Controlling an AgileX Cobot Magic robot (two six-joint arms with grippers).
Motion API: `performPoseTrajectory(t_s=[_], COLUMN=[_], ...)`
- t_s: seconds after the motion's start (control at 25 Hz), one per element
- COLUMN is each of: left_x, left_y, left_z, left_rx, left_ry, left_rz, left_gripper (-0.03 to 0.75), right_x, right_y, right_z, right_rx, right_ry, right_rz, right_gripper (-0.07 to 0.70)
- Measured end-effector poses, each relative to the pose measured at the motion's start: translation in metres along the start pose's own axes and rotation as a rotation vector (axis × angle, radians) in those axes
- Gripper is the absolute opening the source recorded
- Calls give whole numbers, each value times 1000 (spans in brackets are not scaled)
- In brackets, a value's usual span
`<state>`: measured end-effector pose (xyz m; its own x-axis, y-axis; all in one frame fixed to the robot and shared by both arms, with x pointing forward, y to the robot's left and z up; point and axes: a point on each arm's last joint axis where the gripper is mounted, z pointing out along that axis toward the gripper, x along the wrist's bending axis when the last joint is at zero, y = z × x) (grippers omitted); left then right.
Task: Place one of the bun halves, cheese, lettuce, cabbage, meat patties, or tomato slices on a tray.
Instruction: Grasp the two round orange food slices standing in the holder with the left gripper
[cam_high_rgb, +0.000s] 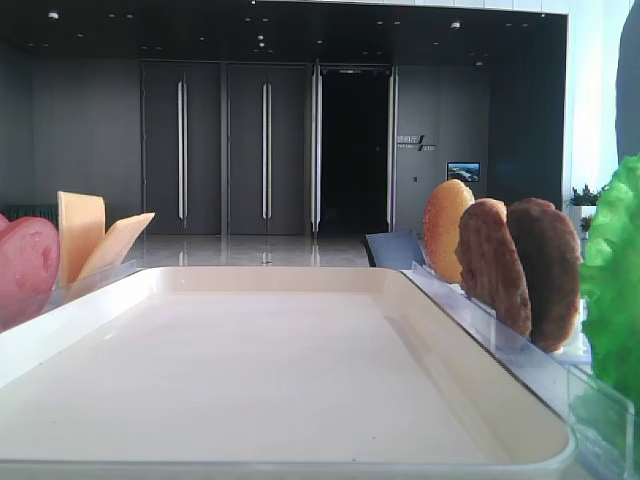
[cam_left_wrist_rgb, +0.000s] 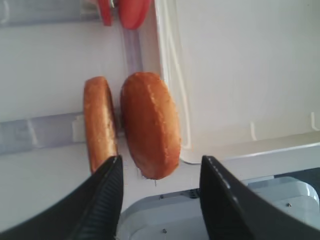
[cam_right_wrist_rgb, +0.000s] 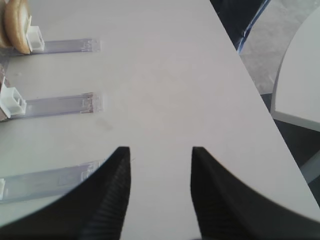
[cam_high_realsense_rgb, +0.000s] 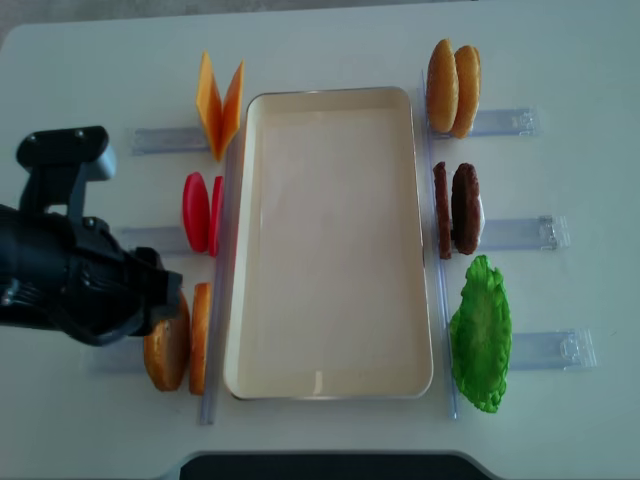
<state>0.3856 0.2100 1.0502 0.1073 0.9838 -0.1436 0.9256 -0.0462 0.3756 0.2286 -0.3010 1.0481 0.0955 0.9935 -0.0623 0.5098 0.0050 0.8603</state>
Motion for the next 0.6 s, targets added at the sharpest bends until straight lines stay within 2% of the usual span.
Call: performPoseTrajectory(t_s=[0.16, 0.32, 0.6], left_x=[-16, -20, -24], left_y=[-1, 2, 8], left_z=[19, 33, 40], left_rx=[66, 99, 63], left_ry=[30, 68, 45], left_rz=[13, 0, -19], left_gripper=[381, 381, 409], right_x=[0, 0, 0], right_y=[0, 0, 0], right_z=[0, 0, 0], right_rx=[0, 0, 0], right_ry=[0, 0, 0], right_rz=[0, 0, 0], right_gripper=[279, 279, 279])
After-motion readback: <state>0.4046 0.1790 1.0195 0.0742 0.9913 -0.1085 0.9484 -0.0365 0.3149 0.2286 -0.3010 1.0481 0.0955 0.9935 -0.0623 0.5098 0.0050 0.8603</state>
